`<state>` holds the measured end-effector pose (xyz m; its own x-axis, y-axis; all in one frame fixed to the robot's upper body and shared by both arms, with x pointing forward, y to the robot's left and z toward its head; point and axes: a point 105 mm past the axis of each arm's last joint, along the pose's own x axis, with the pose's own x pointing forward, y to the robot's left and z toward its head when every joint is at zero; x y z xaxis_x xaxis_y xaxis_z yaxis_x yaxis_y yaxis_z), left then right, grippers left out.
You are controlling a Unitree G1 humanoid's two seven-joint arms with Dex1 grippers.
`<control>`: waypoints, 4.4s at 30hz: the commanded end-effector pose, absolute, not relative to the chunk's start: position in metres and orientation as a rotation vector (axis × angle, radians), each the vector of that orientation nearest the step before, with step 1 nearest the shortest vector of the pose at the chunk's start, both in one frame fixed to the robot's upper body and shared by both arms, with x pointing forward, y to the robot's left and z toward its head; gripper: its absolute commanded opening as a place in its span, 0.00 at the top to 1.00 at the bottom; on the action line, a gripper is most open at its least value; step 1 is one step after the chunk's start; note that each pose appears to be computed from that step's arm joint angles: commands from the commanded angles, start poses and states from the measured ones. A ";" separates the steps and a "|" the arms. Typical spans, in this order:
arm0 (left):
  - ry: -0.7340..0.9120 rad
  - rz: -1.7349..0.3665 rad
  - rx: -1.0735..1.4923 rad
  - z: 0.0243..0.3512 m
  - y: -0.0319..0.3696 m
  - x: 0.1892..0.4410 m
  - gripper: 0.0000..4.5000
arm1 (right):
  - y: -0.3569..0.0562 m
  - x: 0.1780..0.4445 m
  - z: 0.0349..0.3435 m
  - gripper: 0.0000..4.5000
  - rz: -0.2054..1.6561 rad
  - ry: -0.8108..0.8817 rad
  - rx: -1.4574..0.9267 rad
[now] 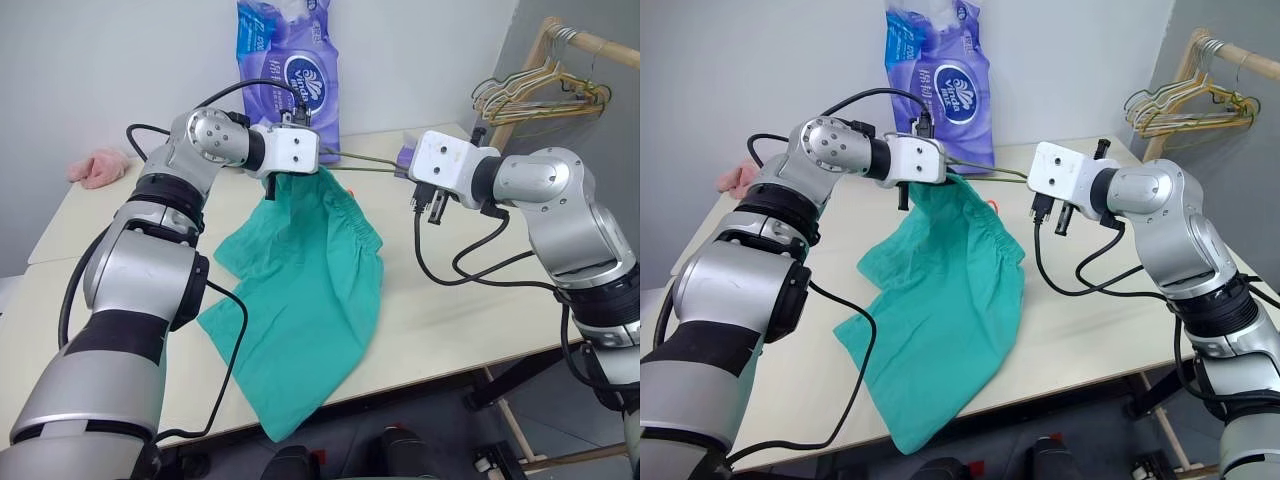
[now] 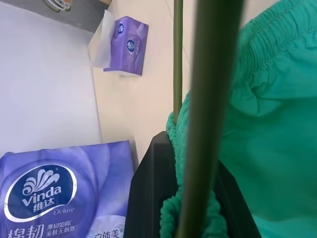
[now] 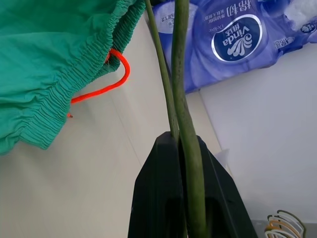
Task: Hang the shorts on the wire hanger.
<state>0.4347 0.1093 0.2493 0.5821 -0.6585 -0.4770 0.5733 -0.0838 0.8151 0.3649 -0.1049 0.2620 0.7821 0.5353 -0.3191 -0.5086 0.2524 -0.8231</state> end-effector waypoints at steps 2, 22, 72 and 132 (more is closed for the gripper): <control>-0.158 -1.038 1.306 0.262 0.095 0.432 0.99 | -0.101 0.356 0.303 1.00 0.639 -0.189 -1.120; -0.077 -0.984 1.262 0.244 0.125 0.436 1.00 | -0.112 0.305 0.304 0.00 0.951 0.142 -0.371; -0.054 -1.021 0.798 0.230 0.161 0.408 1.00 | -0.066 0.378 0.110 0.53 0.937 0.485 0.435; 0.248 -1.159 1.183 0.143 0.200 0.380 1.00 | -0.141 0.325 0.226 0.99 0.907 0.119 -0.646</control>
<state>0.3771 0.1660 0.1468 0.3896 -0.6919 -0.6078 0.7994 -0.0736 0.5963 0.3216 -0.1239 0.1950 0.5372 0.7262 -0.4289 -0.8352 0.3873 -0.3904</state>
